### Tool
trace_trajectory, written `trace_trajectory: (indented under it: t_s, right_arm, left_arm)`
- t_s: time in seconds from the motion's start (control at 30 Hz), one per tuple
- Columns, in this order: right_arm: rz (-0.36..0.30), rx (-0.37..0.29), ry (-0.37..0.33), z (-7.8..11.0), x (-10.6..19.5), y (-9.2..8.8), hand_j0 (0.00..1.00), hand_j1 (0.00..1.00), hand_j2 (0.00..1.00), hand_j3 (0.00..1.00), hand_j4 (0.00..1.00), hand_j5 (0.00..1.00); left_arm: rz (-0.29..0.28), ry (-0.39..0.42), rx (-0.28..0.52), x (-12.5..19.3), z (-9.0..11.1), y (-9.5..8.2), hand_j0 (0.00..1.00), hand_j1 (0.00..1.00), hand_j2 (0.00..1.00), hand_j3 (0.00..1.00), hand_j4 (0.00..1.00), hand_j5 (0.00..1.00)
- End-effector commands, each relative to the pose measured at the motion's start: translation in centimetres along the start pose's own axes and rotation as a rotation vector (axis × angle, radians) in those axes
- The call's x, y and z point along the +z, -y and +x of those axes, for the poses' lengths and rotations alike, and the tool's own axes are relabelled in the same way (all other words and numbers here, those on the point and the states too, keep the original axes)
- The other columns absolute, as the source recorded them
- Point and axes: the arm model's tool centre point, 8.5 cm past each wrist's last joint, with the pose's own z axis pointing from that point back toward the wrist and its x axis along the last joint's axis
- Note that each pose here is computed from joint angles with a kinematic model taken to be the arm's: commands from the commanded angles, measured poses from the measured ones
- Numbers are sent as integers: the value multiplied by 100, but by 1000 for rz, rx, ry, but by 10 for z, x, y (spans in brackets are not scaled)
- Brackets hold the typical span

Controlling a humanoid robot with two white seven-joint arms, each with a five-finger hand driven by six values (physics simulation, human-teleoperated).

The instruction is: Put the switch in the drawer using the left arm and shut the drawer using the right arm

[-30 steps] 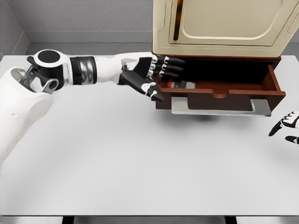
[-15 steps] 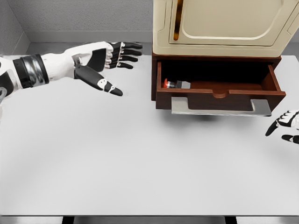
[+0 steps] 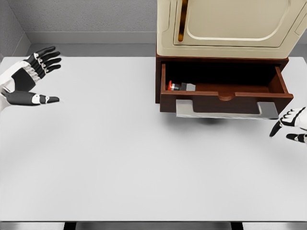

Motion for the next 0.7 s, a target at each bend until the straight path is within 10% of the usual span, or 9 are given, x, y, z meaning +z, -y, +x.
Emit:
trace_trajectory:
  t_s: [0.0,0.43,0.67]
  right_arm:
    - [8,-21,15,1,-5,-6,57,57,57,57,57,57]
    - [-14,7,25,2,-8,7,60,60,60,60,60,60]
    - [5,2,147,17,-54,2,60,60,60,60,60,60]
  left_arm:
    - [30,15,3,4,-5,-7,100,100,100,100,100,100]
    - [28,-31,-45,6,-11,-7,100,100,100,100,100,100]
    - [28,-30,-44,5,-11,-6,100,100,100,100,100,100]
